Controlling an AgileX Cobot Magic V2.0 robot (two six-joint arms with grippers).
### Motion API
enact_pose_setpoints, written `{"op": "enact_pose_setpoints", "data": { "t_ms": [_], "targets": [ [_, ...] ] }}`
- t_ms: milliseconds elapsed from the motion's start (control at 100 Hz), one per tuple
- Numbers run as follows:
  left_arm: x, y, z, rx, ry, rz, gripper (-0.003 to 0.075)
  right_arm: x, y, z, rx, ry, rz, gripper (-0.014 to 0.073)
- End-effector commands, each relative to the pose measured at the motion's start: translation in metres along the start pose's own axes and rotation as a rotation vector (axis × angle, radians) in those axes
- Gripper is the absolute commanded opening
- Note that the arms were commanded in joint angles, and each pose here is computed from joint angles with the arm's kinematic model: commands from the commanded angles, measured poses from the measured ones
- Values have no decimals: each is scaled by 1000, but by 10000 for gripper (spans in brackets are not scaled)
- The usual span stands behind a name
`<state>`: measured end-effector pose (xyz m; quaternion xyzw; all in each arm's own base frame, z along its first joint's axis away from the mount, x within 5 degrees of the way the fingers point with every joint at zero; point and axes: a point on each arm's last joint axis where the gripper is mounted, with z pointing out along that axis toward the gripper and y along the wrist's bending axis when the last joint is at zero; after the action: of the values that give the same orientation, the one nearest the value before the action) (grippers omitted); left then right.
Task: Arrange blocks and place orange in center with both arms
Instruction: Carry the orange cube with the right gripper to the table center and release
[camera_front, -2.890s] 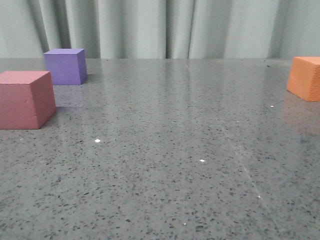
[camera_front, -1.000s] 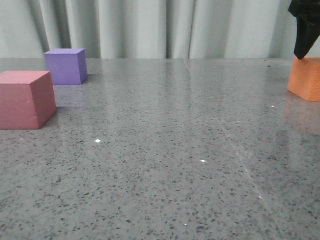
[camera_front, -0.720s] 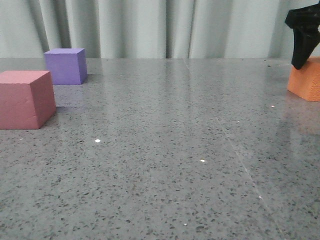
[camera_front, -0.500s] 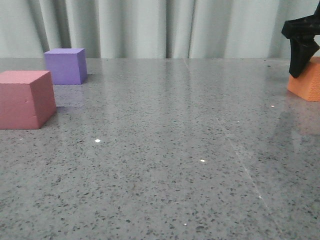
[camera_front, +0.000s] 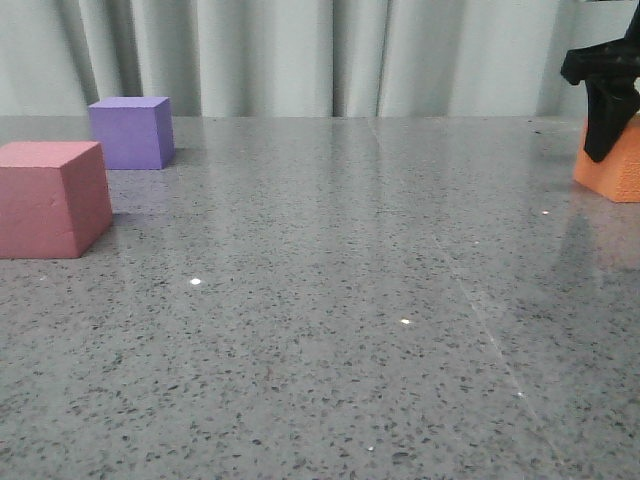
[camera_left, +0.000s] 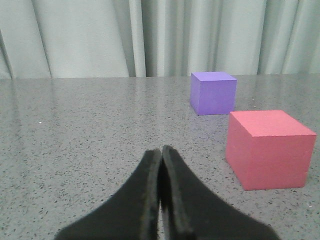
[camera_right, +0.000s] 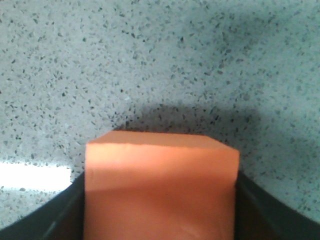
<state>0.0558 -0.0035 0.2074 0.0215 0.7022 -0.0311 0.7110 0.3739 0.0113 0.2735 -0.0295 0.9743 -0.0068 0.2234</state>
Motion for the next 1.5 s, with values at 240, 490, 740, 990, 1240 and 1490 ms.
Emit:
{"op": "enact_pose_setpoints", "data": {
  "t_ms": [240, 490, 740, 990, 1240, 1490],
  "targets": [
    [10, -1, 0, 15, -49, -2, -19, -23, 39, -61, -174, -43, 13, 76],
    [10, -1, 0, 15, -49, -2, -19, -34, 116, -93, -294, -166, 2, 76],
    [10, -1, 0, 15, -49, -2, -19, -29, 182, -97, -276, -263, -11, 76],
    [10, -1, 0, 15, -49, -2, -19, -28, 224, -79, -236, -219, 26, 76],
    [10, -1, 0, 15, -49, -2, -19, -26, 247, -54, -236, -168, 52, 76],
    [10, -1, 0, 15, -49, -2, -19, -23, 253, -37, -231, -130, 62, 81]
  ]
}}
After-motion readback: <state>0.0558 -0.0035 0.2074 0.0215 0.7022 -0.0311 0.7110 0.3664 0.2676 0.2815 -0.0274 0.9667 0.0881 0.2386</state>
